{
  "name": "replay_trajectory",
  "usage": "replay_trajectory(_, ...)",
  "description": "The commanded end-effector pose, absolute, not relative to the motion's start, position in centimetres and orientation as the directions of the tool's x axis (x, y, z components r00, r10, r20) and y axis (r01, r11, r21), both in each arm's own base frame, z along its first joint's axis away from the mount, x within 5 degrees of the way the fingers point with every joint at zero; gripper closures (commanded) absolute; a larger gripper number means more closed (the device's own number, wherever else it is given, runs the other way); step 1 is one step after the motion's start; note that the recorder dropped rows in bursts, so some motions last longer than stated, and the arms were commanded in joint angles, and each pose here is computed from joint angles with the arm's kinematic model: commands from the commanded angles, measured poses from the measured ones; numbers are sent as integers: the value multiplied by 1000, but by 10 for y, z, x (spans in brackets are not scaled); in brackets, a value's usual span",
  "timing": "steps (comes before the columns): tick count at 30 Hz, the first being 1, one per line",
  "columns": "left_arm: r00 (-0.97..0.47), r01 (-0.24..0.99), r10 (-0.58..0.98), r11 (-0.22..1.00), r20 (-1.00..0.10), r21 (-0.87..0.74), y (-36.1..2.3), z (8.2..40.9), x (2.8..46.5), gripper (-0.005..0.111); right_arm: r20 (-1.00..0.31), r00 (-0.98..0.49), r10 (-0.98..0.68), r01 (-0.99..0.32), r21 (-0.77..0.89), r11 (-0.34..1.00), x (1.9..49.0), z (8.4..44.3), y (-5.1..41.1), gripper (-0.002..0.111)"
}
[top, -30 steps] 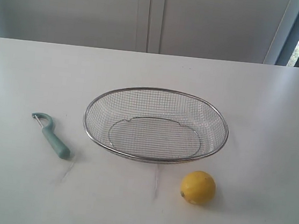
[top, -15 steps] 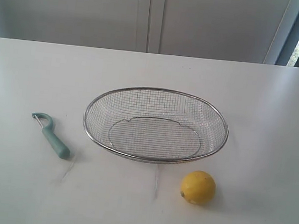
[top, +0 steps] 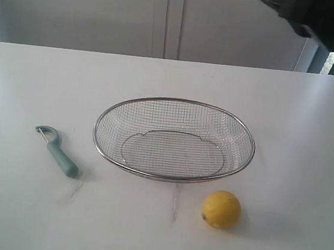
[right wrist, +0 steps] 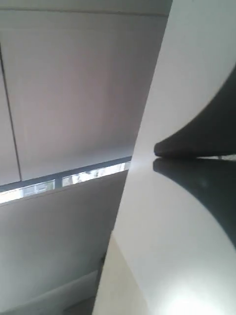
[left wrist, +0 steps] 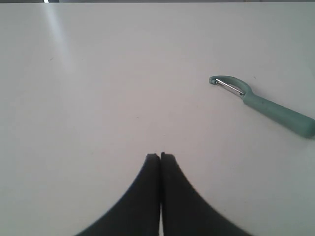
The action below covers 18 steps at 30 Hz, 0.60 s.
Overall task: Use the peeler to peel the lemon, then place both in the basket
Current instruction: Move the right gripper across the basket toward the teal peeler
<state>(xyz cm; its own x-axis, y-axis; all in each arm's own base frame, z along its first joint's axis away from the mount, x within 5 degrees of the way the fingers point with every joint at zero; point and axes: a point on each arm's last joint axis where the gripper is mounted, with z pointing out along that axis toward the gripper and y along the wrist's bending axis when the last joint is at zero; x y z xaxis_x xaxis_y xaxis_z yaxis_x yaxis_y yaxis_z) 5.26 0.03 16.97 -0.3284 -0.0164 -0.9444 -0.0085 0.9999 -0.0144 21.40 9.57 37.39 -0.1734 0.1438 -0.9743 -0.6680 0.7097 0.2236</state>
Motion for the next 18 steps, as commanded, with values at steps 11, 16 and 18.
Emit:
replay_trajectory(11,-327,-8,-22,1000,-945,-21,0,169,53,107,-969,-137,-207,-631,-76,772,257,349,199,108)
replay_trajectory(16,-327,-8,-22,1000,-945,-21,0,169,53,107,-783,-83,-617,-148,-603,784,287,347,167,108)
replay_trajectory(18,-327,-8,-22,1000,-945,-21,0,169,53,107,-742,-208,-637,-146,-620,771,288,343,162,108)
